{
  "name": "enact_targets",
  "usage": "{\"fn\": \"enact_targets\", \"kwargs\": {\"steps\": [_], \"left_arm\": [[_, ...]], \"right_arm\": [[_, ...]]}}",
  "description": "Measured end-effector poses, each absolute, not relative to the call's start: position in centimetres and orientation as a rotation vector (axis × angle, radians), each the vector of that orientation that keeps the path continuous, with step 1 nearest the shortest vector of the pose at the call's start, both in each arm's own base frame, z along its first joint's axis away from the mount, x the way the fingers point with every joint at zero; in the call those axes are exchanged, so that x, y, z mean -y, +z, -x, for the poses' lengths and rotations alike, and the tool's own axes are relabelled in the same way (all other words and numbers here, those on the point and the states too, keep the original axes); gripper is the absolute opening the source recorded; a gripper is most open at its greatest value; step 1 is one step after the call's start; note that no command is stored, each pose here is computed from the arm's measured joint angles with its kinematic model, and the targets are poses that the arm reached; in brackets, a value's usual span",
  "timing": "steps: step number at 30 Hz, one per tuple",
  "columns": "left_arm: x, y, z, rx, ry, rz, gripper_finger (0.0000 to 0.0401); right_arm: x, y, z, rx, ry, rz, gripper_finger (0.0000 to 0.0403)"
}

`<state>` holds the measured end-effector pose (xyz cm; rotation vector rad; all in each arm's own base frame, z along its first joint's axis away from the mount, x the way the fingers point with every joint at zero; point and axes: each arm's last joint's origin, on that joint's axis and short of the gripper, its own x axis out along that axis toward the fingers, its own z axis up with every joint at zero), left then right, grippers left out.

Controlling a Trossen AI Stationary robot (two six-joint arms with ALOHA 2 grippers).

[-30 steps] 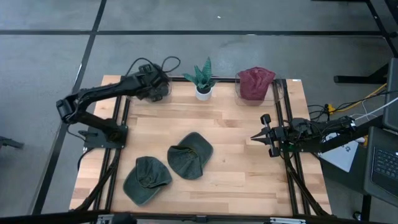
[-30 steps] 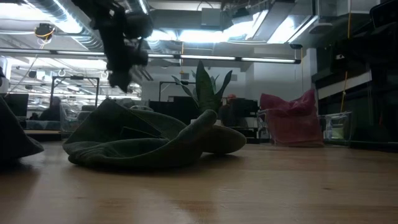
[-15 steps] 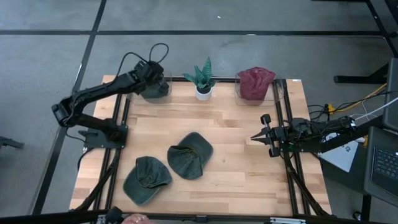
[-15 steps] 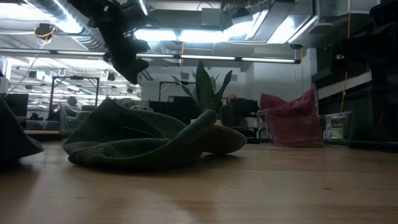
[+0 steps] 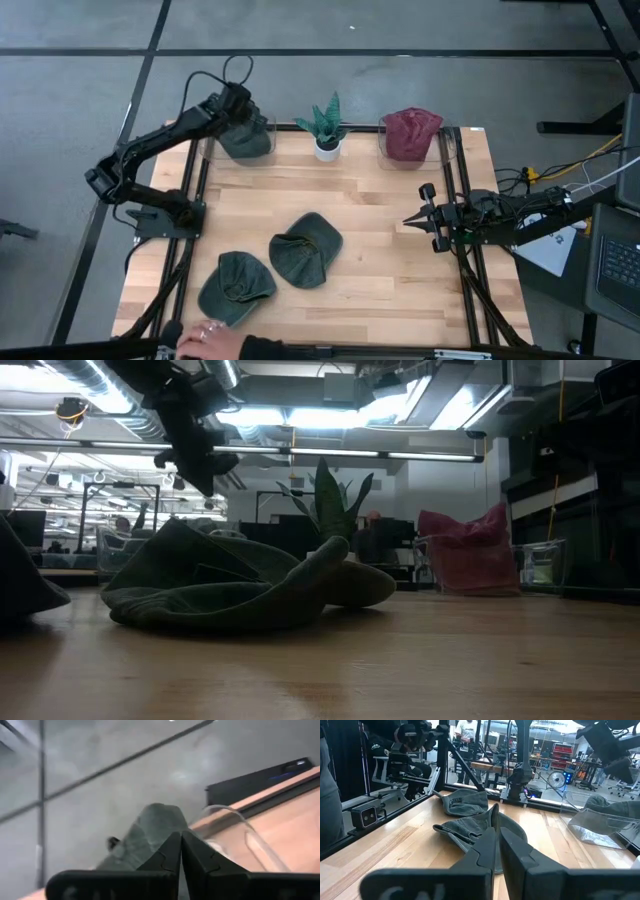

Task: Pick & Place hat
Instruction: Put the right black cap into the left transparent bin

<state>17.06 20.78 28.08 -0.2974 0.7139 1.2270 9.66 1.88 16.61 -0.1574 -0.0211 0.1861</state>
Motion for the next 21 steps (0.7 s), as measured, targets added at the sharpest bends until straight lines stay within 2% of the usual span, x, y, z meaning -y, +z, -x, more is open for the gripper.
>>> {"fn": "enact_targets", "kwargs": {"steps": [6, 10, 16, 21], "left_arm": [[-21.2, 27.8, -16.2, -0.724, 1.218, 0.374, 0.0048], [-21.7, 27.7, -15.7, -0.688, 1.220, 0.447, 0.0091], [-22.7, 26.9, -15.3, -0.551, 1.316, 0.711, 0.0165], [-23.3, 26.0, -15.6, -0.536, 1.316, 0.792, 0.0199]], "right_arm": [[-1.9, 16.6, -9.7, 0.021, 0.186, 0.157, 0.0026], [-1.9, 16.6, -9.7, 0.021, 0.186, 0.157, 0.0026], [-1.9, 16.6, -9.7, 0.021, 0.186, 0.157, 0.0026], [-1.9, 16.6, -9.7, 0.021, 0.187, 0.158, 0.0026]]}}
